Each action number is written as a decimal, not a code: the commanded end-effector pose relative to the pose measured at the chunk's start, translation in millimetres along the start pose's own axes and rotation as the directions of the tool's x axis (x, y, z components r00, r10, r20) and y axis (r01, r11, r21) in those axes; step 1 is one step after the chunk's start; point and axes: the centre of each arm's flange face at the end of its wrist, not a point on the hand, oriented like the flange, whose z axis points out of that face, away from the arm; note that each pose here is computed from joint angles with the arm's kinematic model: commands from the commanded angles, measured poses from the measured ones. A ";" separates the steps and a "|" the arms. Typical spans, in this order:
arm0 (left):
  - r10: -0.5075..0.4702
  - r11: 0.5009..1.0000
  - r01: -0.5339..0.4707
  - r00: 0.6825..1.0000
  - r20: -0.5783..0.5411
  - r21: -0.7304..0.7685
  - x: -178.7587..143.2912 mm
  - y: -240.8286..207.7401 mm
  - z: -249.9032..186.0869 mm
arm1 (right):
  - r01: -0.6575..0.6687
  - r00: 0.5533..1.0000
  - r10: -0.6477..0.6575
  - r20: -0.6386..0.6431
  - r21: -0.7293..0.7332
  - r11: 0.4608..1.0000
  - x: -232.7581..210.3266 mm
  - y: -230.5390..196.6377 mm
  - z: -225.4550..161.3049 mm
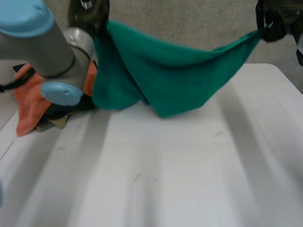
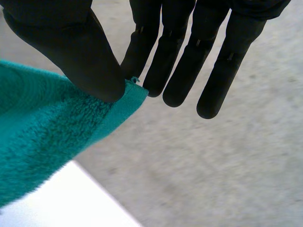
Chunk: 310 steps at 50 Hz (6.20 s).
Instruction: Fold the laundry.
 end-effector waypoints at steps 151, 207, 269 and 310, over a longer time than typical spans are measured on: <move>0.350 0.923 -0.346 0.937 -0.008 -0.170 -35.5 22.8 -66.2 | 0.276 0.939 -0.298 -0.171 -0.142 0.951 32.7 49.4 -0.4; 0.362 0.930 -0.330 0.899 -0.248 0.160 -25.7 -65.1 -240.1 | 0.368 0.900 -0.318 0.298 -0.131 0.921 -182.6 157.6 43.3; 0.093 0.986 -0.108 0.988 0.127 0.123 -52.7 -34.2 -7.1 | 0.254 0.961 -0.252 -0.115 0.006 0.967 2.9 -2.9 24.3; 0.106 0.857 -0.167 0.983 -0.151 -0.488 -45.1 131.5 -163.5 | 0.015 0.996 0.046 0.083 -0.612 0.791 -23.9 147.1 -91.6</move>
